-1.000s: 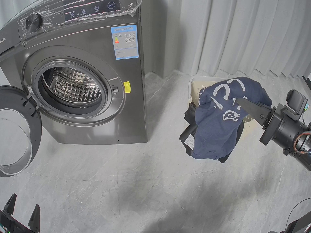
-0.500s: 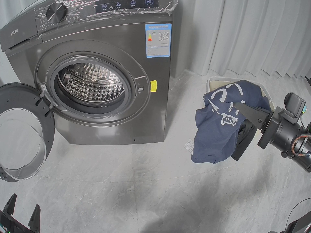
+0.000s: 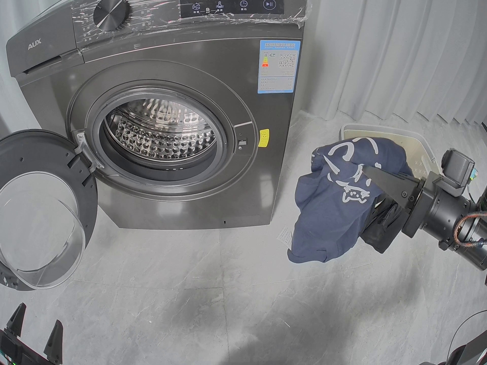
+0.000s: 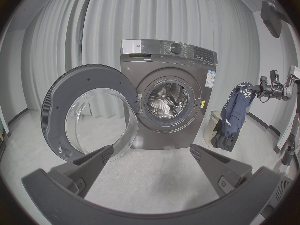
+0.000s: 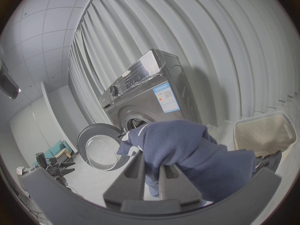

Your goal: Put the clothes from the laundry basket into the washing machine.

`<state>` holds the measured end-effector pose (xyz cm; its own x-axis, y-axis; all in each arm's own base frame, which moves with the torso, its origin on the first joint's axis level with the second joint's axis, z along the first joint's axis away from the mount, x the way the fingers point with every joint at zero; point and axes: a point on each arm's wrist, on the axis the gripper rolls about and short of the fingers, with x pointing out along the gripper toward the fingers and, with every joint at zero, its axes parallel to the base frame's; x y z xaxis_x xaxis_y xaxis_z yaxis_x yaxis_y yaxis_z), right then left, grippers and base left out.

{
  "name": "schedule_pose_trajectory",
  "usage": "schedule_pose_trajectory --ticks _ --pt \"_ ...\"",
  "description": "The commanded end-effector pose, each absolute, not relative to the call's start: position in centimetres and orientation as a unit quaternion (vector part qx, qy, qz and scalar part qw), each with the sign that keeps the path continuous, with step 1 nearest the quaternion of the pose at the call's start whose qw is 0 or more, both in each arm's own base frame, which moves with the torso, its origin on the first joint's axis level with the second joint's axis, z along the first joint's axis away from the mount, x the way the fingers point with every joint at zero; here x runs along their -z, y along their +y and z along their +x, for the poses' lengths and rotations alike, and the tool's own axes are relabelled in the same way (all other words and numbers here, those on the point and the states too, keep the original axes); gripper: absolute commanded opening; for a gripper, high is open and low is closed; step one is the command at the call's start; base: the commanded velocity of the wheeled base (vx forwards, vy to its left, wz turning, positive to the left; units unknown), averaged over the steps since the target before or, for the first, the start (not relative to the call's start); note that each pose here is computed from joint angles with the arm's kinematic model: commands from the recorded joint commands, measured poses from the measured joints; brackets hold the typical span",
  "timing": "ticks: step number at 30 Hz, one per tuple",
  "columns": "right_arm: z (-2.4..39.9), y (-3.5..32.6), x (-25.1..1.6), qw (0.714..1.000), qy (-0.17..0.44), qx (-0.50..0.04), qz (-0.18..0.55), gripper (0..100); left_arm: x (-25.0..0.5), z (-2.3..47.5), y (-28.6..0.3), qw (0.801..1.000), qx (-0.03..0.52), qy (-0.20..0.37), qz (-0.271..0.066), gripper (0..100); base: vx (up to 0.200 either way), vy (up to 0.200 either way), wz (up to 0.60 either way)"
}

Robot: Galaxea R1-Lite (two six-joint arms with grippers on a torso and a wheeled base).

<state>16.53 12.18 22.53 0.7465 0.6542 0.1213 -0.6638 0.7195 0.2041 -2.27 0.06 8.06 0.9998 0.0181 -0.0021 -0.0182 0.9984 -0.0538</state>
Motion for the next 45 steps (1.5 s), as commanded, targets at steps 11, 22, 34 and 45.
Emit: schedule_pose_trajectory --ticks 11,22,34,45 --pt "16.5 12.0 -21.1 0.929 0.009 -0.351 0.113 0 -7.6 -2.2 0.1 1.000 -0.009 0.003 -0.027 100 0.000 0.200 0.00" --pt "17.7 12.0 -21.7 0.927 0.012 -0.345 0.144 0 -7.6 -2.2 0.1 1.000 -0.009 0.003 -0.027 100 0.000 0.018 0.00" --pt "18.9 11.3 -22.1 0.934 0.008 -0.320 0.158 0 -7.6 -2.2 0.1 1.000 -0.009 0.003 -0.027 100 0.000 0.000 0.00" --pt "19.2 10.4 -21.7 0.939 0.017 -0.300 0.169 0 -7.6 -2.2 0.1 1.000 -0.009 0.003 -0.027 100 0.000 0.000 0.00"
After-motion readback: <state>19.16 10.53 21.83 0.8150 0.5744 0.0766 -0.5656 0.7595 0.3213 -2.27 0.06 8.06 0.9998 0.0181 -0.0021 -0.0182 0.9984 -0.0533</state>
